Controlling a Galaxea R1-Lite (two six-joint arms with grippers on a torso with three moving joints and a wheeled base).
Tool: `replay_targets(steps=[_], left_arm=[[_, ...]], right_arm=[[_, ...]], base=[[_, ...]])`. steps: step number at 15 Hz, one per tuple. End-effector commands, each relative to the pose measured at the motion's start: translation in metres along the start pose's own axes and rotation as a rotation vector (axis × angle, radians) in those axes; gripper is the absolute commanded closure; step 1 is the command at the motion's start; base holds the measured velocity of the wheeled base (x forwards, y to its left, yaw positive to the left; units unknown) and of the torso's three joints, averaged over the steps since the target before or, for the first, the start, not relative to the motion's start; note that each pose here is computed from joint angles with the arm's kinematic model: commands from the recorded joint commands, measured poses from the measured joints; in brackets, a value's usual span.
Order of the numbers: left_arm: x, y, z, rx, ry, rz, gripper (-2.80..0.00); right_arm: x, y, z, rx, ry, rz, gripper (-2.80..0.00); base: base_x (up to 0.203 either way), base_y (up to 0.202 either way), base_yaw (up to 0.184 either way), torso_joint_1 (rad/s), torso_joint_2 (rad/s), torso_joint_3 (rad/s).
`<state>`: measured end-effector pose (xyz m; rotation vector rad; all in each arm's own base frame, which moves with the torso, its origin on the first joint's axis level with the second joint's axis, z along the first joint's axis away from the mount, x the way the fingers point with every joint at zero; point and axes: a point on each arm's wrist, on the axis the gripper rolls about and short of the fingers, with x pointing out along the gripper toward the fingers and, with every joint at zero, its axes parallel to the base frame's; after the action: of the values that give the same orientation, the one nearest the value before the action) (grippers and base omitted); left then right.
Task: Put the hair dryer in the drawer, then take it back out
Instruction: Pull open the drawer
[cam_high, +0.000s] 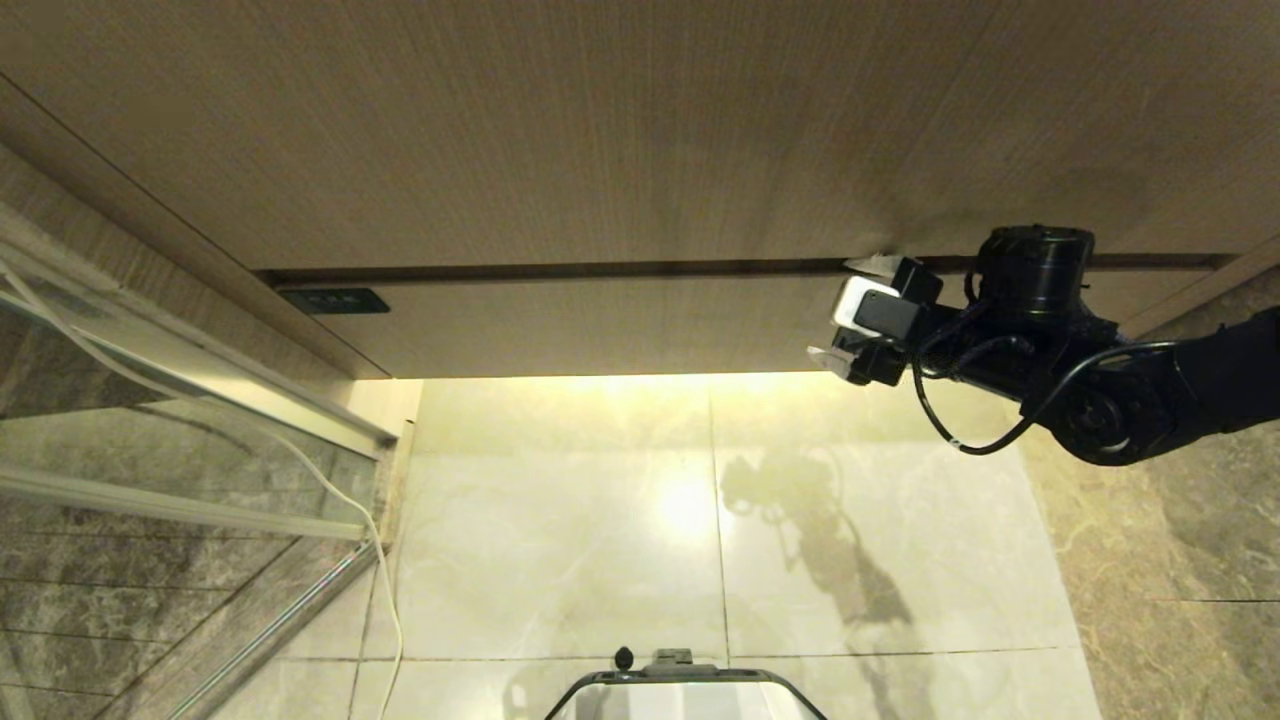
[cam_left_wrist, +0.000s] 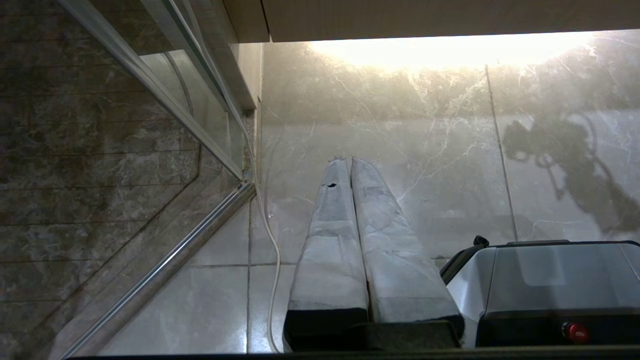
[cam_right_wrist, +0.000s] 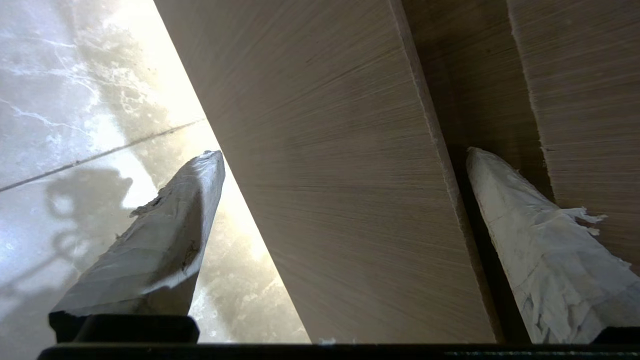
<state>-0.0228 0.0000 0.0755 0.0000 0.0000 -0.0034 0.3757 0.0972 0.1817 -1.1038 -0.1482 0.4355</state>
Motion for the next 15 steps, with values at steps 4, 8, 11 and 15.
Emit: replay_targets(steps=[4, 8, 11, 15], left_arm=[[0.0, 0.0, 0.0, 0.0, 0.002, 0.0, 0.0], [0.0, 0.0, 0.0, 0.0, 0.0, 0.0, 0.0], [0.0, 0.0, 0.0, 0.0, 0.002, 0.0, 0.0], [0.0, 0.0, 0.0, 0.0, 0.002, 0.0, 0.0]], right_arm=[[0.006, 0.021, -0.011, 0.02, 0.065, 0.106, -2.8], [-0.008, 0.036, -0.019, 0.104, 0.196, 0.326, -2.8], [-0.028, 0.045, -0.021, 0.21, 0.385, 0.395, -2.8], [-0.039, 0.048, -0.022, 0.245, 0.461, 0.408, -2.8]], base=[[0.0, 0.0, 0.0, 0.0, 0.0, 0.0], [0.0, 0.0, 0.0, 0.0, 0.0, 0.0], [0.0, 0.0, 0.0, 0.0, 0.0, 0.0], [0.0, 0.0, 0.0, 0.0, 0.0, 0.0]])
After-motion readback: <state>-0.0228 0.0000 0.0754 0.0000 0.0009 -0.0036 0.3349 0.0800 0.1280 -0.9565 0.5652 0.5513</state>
